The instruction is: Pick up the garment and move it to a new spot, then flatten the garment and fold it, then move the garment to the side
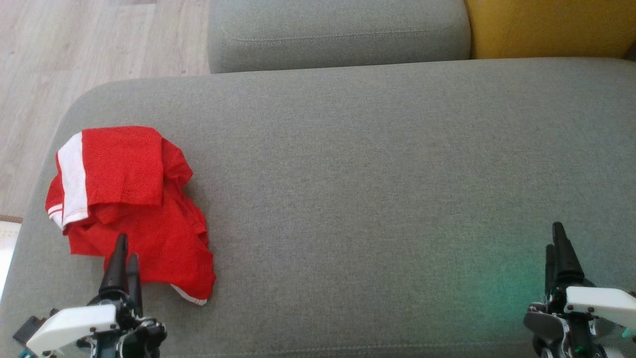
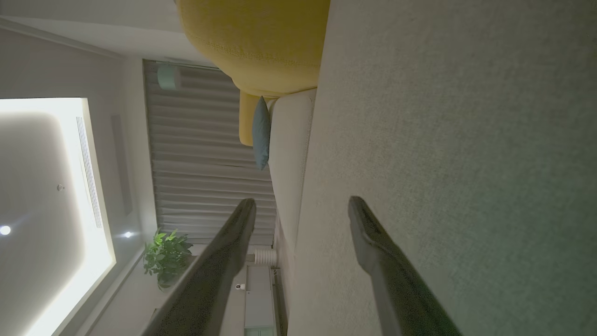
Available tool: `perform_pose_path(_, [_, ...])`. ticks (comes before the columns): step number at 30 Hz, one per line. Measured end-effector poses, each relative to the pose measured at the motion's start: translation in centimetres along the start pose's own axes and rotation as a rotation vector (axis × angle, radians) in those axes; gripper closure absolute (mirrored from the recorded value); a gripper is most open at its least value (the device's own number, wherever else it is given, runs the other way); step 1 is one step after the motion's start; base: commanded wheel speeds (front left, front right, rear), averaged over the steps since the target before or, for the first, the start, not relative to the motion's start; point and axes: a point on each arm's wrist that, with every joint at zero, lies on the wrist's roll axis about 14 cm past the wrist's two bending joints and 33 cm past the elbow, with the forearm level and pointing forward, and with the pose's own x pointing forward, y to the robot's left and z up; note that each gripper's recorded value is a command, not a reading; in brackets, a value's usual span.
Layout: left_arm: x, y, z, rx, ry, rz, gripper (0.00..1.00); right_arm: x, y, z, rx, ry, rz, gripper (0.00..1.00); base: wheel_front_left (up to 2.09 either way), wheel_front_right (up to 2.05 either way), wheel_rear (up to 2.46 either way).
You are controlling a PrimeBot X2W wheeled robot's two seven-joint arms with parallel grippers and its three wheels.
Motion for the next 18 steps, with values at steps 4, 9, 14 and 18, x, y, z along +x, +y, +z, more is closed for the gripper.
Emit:
perform_pose_path(4, [0.1, -0.4, 0.5, 0.044, -0.018, -0.01, 0.0, 0.1, 0.5, 0.3, -0.078, -0.011, 0.014, 0.0, 0.0, 0.0, 0.0])
perform_pose_path(9, [0.3, -1.5, 0.8, 0.093, -0.035, -0.04, 0.0, 0.3, 1.8, 0.7, -0.187, -0.024, 0.049, 0.0, 0.0, 0.0, 0.0])
perform_pose_path(14, [0.6, -2.8, 1.0, 0.166, -0.047, -0.063, 0.0, 0.4, 3.0, 0.8, -0.292, -0.04, 0.083, 0.0, 0.0, 0.0, 0.0])
perform_pose_path(18, [0.6, -3.5, 1.0, 0.223, -0.059, -0.075, 0.0, 0.7, 4.5, 0.2, -0.382, -0.036, 0.129, 0.0, 0.0, 0.0, 0.0])
